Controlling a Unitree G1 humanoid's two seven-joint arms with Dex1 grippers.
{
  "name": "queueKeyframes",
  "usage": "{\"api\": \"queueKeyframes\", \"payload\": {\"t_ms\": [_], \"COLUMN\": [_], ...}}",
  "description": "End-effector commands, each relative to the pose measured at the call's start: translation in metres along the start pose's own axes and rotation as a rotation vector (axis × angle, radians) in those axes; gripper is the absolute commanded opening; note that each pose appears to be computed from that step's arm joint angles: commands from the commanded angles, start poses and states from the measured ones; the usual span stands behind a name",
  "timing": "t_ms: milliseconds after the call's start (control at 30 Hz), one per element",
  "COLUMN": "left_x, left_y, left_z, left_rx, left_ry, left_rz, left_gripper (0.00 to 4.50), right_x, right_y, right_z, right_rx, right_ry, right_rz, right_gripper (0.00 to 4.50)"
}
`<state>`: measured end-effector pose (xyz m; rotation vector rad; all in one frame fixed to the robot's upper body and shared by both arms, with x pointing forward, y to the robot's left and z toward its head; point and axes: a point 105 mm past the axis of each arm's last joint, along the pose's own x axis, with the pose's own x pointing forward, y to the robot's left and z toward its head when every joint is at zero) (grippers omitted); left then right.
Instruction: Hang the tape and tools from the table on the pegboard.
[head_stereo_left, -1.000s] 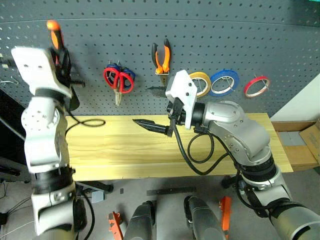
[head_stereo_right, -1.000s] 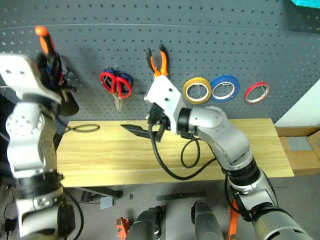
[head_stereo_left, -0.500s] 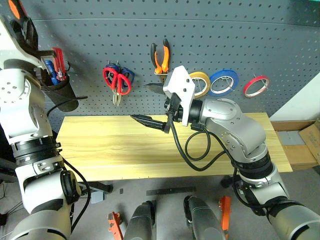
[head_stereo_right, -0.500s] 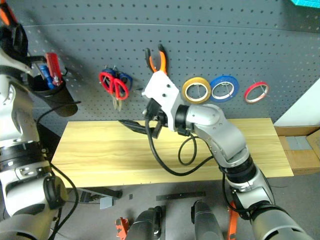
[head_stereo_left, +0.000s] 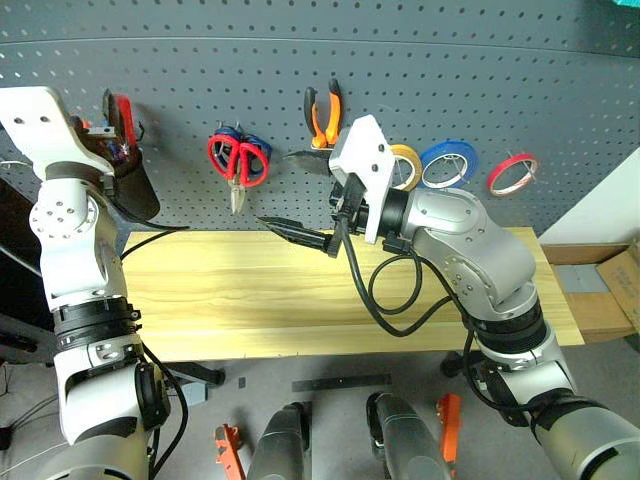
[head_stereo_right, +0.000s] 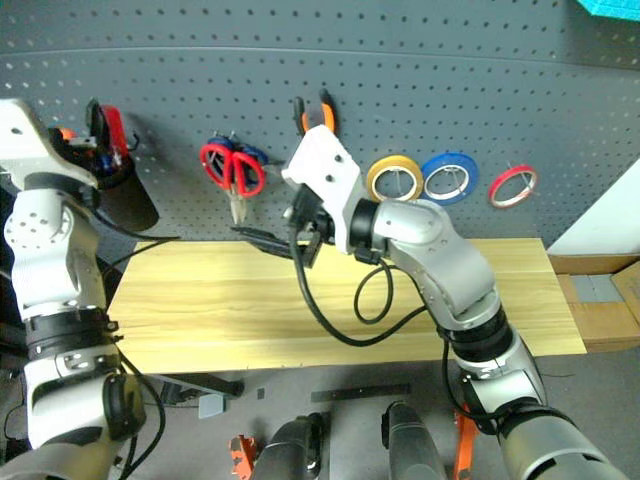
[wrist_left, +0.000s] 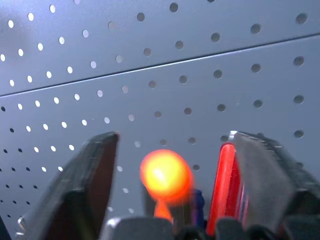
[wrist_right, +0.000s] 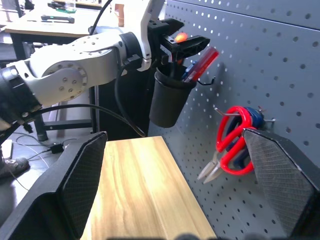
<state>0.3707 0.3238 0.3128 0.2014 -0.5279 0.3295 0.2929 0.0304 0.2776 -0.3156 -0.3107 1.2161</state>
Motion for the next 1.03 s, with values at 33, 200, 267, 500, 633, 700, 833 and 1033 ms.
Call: {"api": "queueKeyframes", "payload": {"t_ms": [33, 200, 267, 500, 633, 700, 833, 1033], "left_x": [0.001, -0.025, -0.045, -0.117, -0.143, -0.156, -0.173, -0.186], "left_y": [-0.028, -0.081, -0.104, -0.156, -0.158, -0.152, -0.127, -0.09], "left_z": [0.055, 0.065, 0.059, 0.009, -0.034, -0.063, -0.115, -0.155], "left_rx": [-0.014, -0.044, -0.034, -0.021, -0.016, -0.03, -0.034, -0.001], "left_ry": [-0.132, -0.119, -0.094, 0.085, 0.207, 0.3, 0.444, 0.539], "left_rz": [-0.06, -0.274, -0.392, -0.728, -0.757, -0.729, -0.583, -0.408], "left_gripper": [3.9, 3.9, 3.9, 3.9, 3.9, 3.9, 3.9, 3.9], "right_x": [-0.014, -0.039, -0.05, -0.083, -0.092, -0.1, -0.128, -0.178], "right_y": [-0.009, -0.018, -0.019, -0.012, 0.006, 0.009, -0.007, -0.015], "right_z": [0.019, 0.011, 0.002, -0.049, -0.088, -0.116, -0.167, -0.225], "right_rx": [-0.022, 0.022, 0.065, 0.159, 0.193, 0.23, 0.219, 0.196], "right_ry": [-0.069, -0.044, -0.022, 0.044, 0.088, 0.135, 0.239, 0.391], "right_rz": [-0.038, -0.091, -0.128, -0.32, -0.34, -0.392, -0.643, -0.884], "right_gripper": [4.5, 4.5, 4.5, 4.5, 4.5, 4.5, 4.5, 4.5]}}
